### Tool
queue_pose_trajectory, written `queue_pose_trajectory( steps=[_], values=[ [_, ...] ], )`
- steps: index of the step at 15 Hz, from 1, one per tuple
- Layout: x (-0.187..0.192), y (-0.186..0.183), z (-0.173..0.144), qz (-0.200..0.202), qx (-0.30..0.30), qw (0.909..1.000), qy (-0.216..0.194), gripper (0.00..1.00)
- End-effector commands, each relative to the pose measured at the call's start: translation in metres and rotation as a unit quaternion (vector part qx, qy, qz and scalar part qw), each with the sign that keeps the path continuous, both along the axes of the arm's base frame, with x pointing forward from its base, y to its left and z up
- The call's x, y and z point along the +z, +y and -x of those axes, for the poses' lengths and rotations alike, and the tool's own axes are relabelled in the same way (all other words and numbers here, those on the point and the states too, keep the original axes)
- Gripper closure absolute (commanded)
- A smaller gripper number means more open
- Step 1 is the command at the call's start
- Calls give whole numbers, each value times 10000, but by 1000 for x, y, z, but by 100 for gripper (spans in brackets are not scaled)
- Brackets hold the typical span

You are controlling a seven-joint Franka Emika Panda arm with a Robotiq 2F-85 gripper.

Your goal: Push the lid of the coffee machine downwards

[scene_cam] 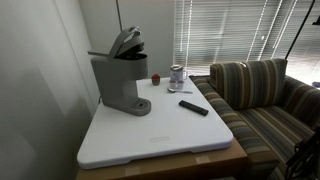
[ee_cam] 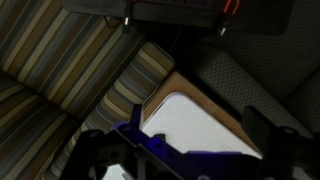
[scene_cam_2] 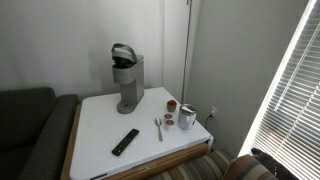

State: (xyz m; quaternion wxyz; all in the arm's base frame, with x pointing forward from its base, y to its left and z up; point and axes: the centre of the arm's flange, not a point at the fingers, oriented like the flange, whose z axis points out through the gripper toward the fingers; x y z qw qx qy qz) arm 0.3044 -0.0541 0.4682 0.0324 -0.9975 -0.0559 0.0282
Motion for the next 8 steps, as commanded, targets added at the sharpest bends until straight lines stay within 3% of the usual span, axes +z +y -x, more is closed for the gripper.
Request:
queue_pose_trajectory(
  steps=[1,5,8],
  values=[
    [7,-2,-2,64,134,9999,-48,0],
    [47,1,-39,423,918,9948,-127,0],
    [83,20,-77,644,1693,9830,-288,0]
  ],
)
